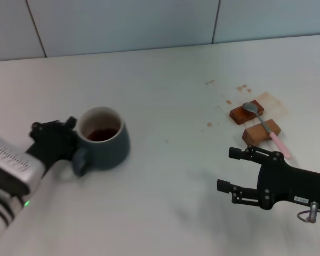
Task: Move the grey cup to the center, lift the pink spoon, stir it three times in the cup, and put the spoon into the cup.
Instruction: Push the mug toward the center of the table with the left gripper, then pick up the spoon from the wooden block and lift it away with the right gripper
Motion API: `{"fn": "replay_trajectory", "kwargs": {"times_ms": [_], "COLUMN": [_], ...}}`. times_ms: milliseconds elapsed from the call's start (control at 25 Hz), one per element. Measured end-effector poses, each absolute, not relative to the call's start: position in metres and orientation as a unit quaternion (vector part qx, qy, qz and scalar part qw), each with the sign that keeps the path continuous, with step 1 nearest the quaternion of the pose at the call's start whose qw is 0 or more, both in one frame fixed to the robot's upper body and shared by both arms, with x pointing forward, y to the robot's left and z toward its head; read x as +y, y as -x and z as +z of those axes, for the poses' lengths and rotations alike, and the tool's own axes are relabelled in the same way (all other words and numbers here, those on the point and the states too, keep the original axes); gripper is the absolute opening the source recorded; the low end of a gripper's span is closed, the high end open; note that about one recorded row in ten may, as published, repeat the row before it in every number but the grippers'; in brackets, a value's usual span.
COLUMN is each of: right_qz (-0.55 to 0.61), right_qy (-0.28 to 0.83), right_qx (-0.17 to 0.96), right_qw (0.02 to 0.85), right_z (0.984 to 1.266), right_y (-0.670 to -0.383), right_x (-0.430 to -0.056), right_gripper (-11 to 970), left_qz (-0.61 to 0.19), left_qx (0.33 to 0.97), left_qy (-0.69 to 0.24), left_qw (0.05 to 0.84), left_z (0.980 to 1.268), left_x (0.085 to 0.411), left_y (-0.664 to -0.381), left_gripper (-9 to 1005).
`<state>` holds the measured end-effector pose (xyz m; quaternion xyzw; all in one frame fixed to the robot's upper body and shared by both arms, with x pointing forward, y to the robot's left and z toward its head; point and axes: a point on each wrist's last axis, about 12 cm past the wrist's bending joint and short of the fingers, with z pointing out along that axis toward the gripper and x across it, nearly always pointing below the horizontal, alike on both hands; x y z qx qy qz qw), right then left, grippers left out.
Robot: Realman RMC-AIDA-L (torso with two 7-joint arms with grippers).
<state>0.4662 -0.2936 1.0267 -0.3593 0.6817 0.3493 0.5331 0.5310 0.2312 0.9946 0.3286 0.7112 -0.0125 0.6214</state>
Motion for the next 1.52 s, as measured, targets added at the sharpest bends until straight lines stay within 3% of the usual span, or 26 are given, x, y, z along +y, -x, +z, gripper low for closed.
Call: {"fn": "replay_trajectory", "kwargs": {"times_ms": [520, 760, 880, 1080, 1240, 1520], "right_qz": [0.350, 0.348, 0.341, 0.337, 0.338, 0.339], "right_qy": [0.361, 0.362, 0.349, 0.336, 0.338, 0.336], "right_qx": [0.677, 0.677, 0.677, 0.677, 0.675, 0.675], "right_qw": [0.538, 0.539, 0.550, 0.562, 0.563, 0.562], "right_z": [1.029, 1.030, 1.032, 1.034, 1.035, 1.035], "right_y": [-0.468, -0.469, -0.472, -0.474, -0.476, -0.476], "right_x": [-0.294, -0.295, -0.298, -0.300, -0.299, -0.299], "right_gripper": [817, 816, 816, 817, 816, 817], "left_qz": [-0.057, -0.059, -0.052, -0.069, -0.130, -0.216], "left_qx": [0.731, 0.738, 0.737, 0.709, 0.687, 0.669], "left_qy": [-0.322, -0.294, -0.280, -0.273, -0.267, -0.335], "left_qw": [0.599, 0.604, 0.613, 0.646, 0.663, 0.627], "left_z": [1.013, 1.015, 1.015, 1.019, 1.036, 1.060], "left_x": [0.152, 0.155, 0.167, 0.219, 0.279, 0.328], "left_y": [-0.557, -0.558, -0.559, -0.562, -0.555, -0.532], "left_gripper": [-2, -2, -1, -1, -1, -1]}}
